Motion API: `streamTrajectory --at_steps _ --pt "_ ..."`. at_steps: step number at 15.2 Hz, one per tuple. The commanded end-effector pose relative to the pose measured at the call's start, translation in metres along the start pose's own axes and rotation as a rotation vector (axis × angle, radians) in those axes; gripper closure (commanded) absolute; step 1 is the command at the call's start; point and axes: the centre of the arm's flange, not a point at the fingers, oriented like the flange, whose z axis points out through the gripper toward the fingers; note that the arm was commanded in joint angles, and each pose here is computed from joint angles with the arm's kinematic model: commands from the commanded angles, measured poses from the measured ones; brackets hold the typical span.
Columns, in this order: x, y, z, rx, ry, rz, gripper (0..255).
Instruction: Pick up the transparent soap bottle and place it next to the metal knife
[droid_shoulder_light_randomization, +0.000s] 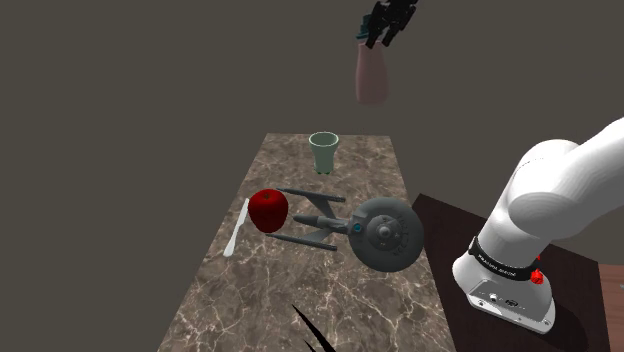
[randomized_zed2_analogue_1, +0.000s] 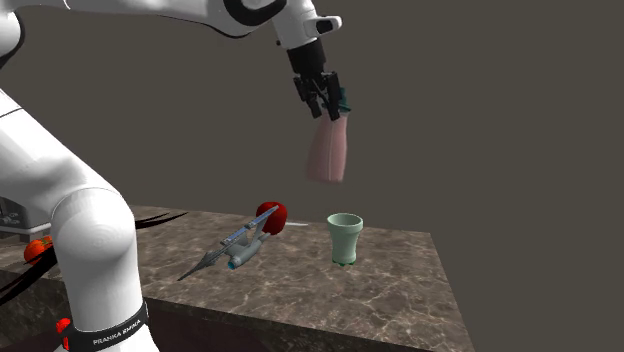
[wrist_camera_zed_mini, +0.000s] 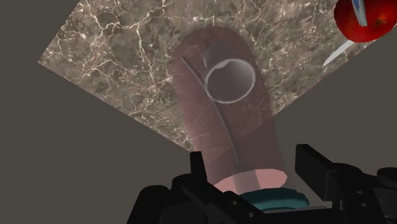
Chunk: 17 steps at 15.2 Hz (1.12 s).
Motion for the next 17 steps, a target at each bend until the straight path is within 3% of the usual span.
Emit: streamTrajectory --at_steps 1,17 --pt "0.003 -0.024 0.003 0.000 0.001 0.001 255" --pt "0.034 -0.231 0.031 0.000 0.001 0.001 255"
